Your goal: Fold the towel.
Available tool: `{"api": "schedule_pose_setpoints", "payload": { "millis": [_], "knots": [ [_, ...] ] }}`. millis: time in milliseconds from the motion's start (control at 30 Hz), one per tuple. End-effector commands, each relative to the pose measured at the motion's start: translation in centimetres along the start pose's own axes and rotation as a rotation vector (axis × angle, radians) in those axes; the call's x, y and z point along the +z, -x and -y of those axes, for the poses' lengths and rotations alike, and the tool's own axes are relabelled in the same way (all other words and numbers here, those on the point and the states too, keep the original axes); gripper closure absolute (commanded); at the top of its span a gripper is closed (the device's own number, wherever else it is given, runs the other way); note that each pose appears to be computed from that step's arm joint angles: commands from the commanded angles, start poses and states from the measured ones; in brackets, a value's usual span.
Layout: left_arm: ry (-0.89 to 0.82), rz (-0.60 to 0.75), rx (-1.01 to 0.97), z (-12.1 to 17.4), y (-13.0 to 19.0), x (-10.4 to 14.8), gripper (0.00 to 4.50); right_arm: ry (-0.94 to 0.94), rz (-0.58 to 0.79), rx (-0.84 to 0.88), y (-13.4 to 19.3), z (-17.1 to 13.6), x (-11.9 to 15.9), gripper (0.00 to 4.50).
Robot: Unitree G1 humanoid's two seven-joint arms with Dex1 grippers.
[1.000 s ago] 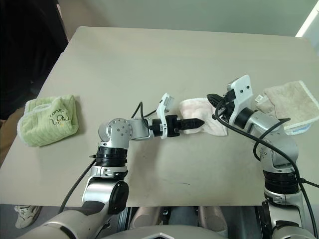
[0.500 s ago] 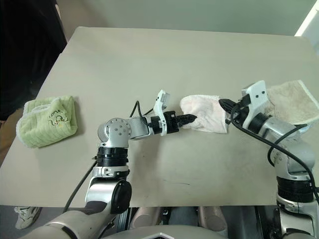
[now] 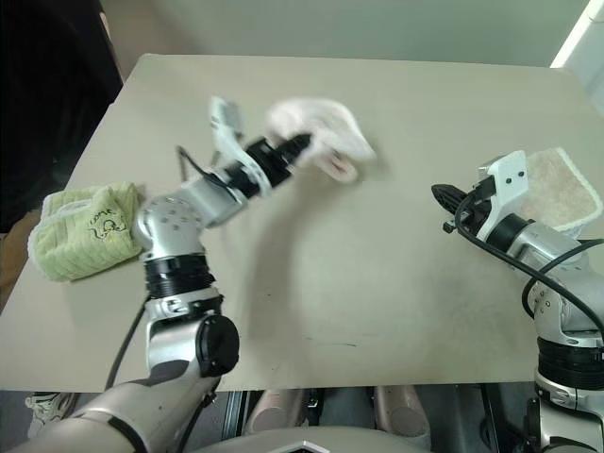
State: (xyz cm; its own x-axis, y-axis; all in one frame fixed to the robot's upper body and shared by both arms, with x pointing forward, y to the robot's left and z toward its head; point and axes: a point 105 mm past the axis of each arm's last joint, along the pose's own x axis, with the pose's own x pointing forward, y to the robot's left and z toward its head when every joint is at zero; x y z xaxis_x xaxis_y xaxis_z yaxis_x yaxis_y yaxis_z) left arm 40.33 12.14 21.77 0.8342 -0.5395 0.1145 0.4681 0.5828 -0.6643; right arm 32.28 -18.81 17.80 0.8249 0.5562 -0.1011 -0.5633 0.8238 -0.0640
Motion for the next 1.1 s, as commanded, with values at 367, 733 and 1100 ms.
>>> {"api": "schedule_pose_setpoints", "payload": {
  "millis": [367,733,1100],
  "knots": [
    [-0.164,0.603,0.496,-8.5,16.8,12.5,4.47,0.032,0.042,0.013,-0.3,0.3,1.4,4.5],
    [-0.095,0.597,0.692,-13.1,21.7,8.7,3.35,0.05,0.045,0.057,-1.7,0.2,1.7,4.5],
    [-0.064,0.552,0.502,-10.7,21.6,7.6,0.03,0.04,0.041,0.075,-1.6,-0.8,1.3,4.5]
  ]
}}
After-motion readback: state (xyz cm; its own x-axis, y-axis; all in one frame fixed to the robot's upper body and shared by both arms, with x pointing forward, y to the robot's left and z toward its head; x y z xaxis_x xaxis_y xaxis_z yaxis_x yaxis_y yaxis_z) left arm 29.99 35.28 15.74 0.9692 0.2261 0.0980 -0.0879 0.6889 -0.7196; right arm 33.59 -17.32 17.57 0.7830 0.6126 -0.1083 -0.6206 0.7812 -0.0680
